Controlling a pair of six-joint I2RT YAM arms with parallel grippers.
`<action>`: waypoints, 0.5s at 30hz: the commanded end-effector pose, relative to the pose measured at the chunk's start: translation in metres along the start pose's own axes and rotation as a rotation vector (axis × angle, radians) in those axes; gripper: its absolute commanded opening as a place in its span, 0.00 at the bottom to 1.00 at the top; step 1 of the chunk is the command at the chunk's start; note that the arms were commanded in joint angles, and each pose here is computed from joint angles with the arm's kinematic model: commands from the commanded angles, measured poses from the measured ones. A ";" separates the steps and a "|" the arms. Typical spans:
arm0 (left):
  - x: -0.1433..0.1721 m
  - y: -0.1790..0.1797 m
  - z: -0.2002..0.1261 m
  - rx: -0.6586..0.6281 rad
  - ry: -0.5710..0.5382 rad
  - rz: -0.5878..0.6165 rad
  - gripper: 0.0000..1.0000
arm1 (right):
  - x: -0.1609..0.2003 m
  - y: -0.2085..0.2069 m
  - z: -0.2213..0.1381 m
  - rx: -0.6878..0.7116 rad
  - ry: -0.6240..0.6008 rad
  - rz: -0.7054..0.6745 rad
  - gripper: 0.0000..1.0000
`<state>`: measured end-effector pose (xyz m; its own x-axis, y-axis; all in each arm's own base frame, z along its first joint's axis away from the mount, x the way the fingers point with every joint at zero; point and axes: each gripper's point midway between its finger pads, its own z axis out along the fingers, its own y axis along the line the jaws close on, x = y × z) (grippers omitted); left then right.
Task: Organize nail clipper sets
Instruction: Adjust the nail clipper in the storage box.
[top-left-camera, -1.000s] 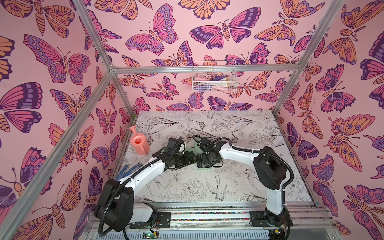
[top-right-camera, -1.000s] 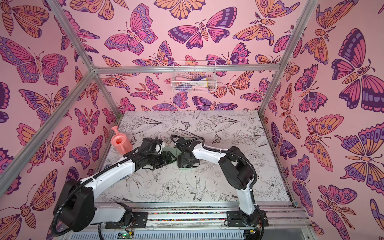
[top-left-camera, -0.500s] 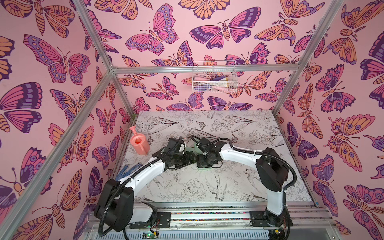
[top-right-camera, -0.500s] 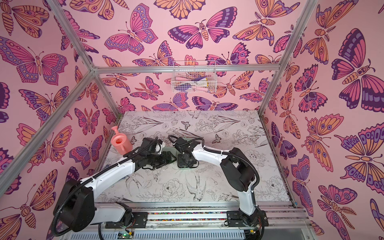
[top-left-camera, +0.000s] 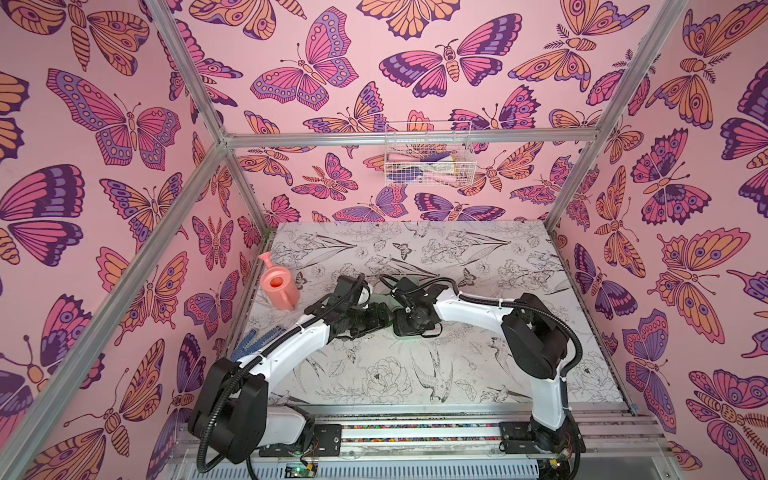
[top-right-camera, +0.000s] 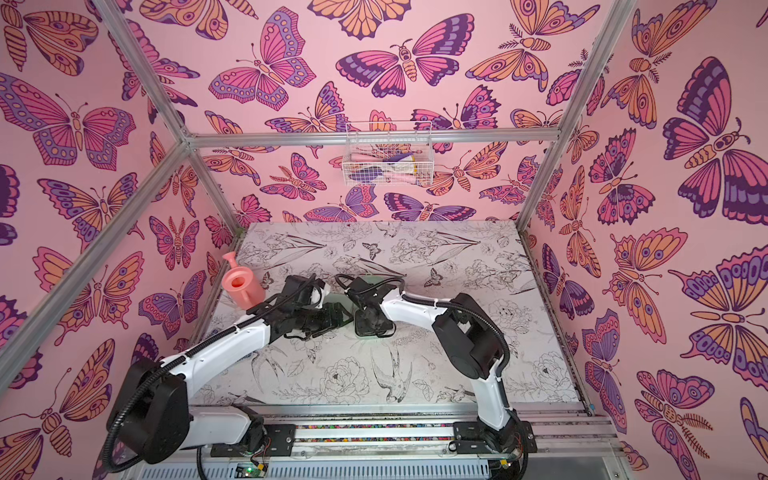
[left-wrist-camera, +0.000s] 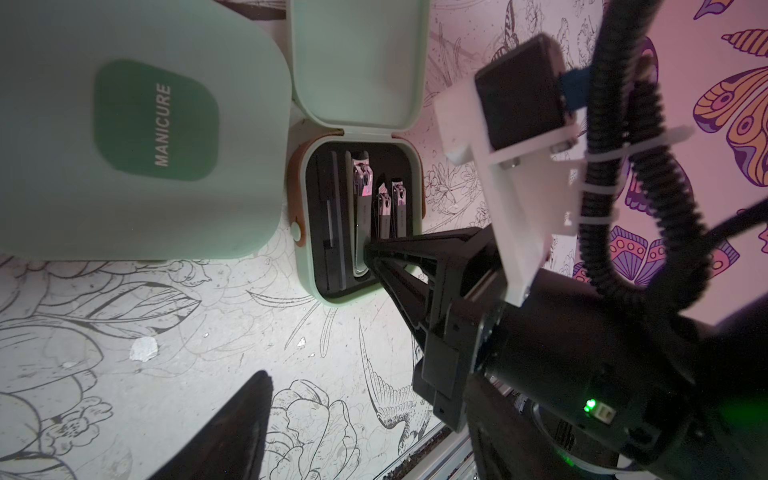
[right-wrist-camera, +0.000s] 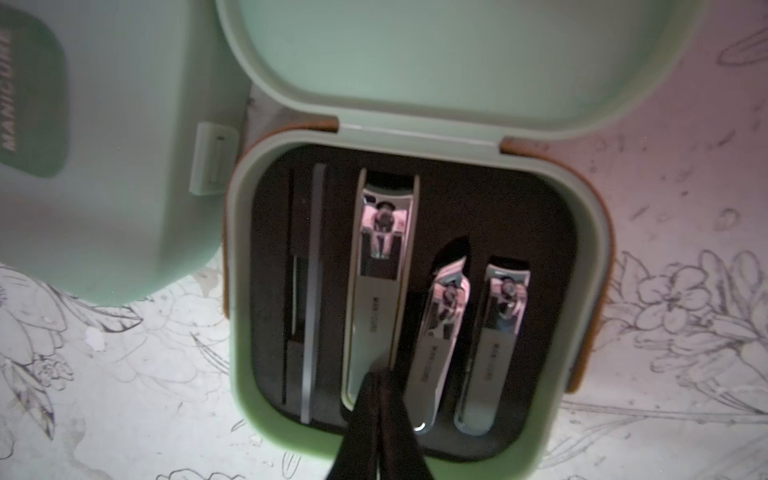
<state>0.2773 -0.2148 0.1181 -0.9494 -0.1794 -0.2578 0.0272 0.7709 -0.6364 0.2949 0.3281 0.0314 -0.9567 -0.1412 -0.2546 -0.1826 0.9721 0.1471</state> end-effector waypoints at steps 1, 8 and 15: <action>0.004 0.005 0.000 -0.009 0.016 -0.008 0.75 | 0.000 -0.009 0.002 0.062 0.000 0.005 0.07; 0.004 0.005 0.000 -0.009 0.015 -0.008 0.75 | 0.001 -0.005 0.006 0.043 0.009 0.005 0.07; 0.005 0.006 0.000 -0.011 0.017 -0.009 0.75 | -0.005 0.004 -0.008 0.000 -0.011 0.000 0.07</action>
<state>0.2773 -0.2148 0.1181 -0.9494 -0.1794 -0.2578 0.0272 0.7709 -0.6364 0.2956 0.3264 0.0313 -0.9562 -0.1416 -0.2562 -0.1806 0.9741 0.1359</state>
